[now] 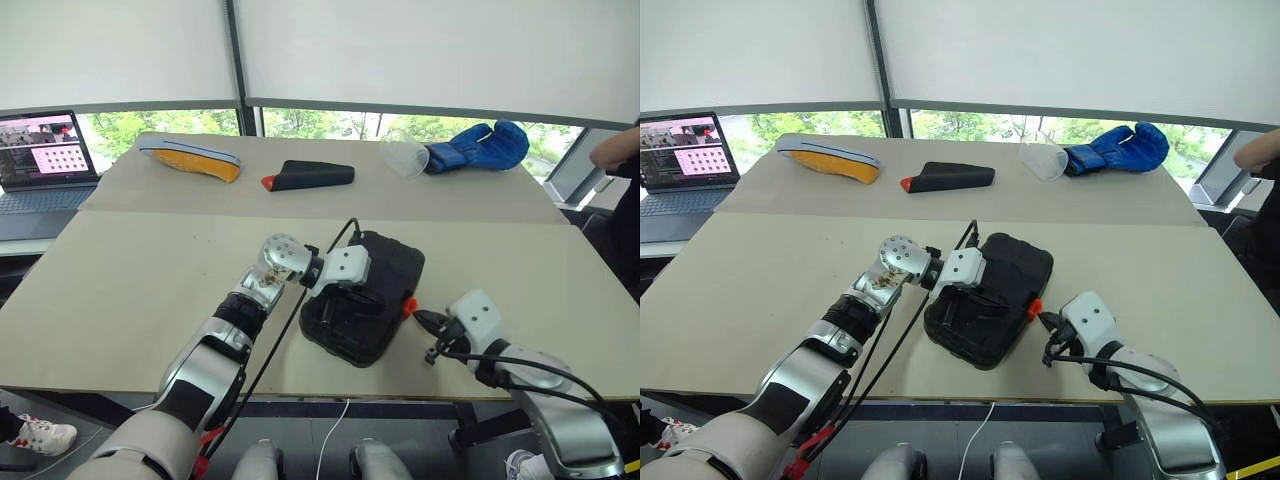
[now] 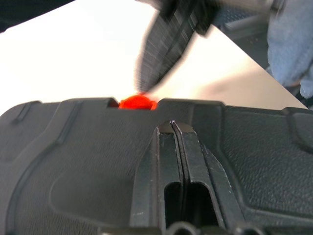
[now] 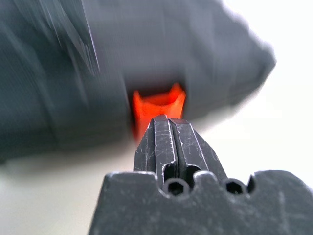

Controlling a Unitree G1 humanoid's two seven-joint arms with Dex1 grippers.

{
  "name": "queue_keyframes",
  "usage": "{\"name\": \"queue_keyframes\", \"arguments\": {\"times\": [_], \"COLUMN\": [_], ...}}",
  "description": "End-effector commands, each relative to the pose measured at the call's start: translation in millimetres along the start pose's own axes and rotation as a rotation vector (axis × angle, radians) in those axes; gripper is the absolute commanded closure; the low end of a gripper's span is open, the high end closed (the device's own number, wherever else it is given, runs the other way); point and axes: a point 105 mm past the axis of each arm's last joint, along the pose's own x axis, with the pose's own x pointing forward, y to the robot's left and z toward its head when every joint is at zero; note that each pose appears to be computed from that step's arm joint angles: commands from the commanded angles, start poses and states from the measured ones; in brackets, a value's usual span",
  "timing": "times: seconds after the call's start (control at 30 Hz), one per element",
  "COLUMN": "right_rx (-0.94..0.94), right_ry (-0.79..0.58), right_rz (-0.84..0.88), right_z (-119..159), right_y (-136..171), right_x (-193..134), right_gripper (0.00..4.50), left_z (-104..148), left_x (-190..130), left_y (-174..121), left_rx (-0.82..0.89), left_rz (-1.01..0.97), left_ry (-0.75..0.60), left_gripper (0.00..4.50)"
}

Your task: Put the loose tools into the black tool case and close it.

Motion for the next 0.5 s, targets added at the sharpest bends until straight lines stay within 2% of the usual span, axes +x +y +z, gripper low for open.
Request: {"name": "queue_keyframes", "arguments": {"times": [0.03, 0.13, 0.23, 0.27, 0.37, 0.5], "right_rx": [-0.007, -0.017, 0.048, 0.075, 0.112, 0.136], "right_ry": [-0.012, 0.008, 0.017, 0.025, 0.055, 0.118], "right_rz": [0.009, -0.015, -0.043, -0.036, 0.093, 0.321], "right_z": [5, 3, 6, 5, 6, 13], "right_y": [2, -5, -24, -27, -20, -10], "right_x": [-3, -7, -29, -36, -57, -92], "right_gripper": [4.50, 4.50, 4.50, 4.50, 3.62, 2.21], "left_z": [-16, -18, -23, -24, -27, -20], "left_x": [9, 5, -15, -23, -51, -118], "left_y": [-11, -8, -1, 0, -1, -6], "left_rx": [-0.034, -0.056, -0.193, -0.234, -0.330, -0.460], "left_rz": [-0.032, -0.013, 0.045, 0.057, 0.076, 0.164], "left_ry": [0.048, 0.048, 0.023, 0.014, -0.013, -0.081], "left_gripper": [4.44, 4.44, 4.44, 4.20, 3.30, 1.75]}}
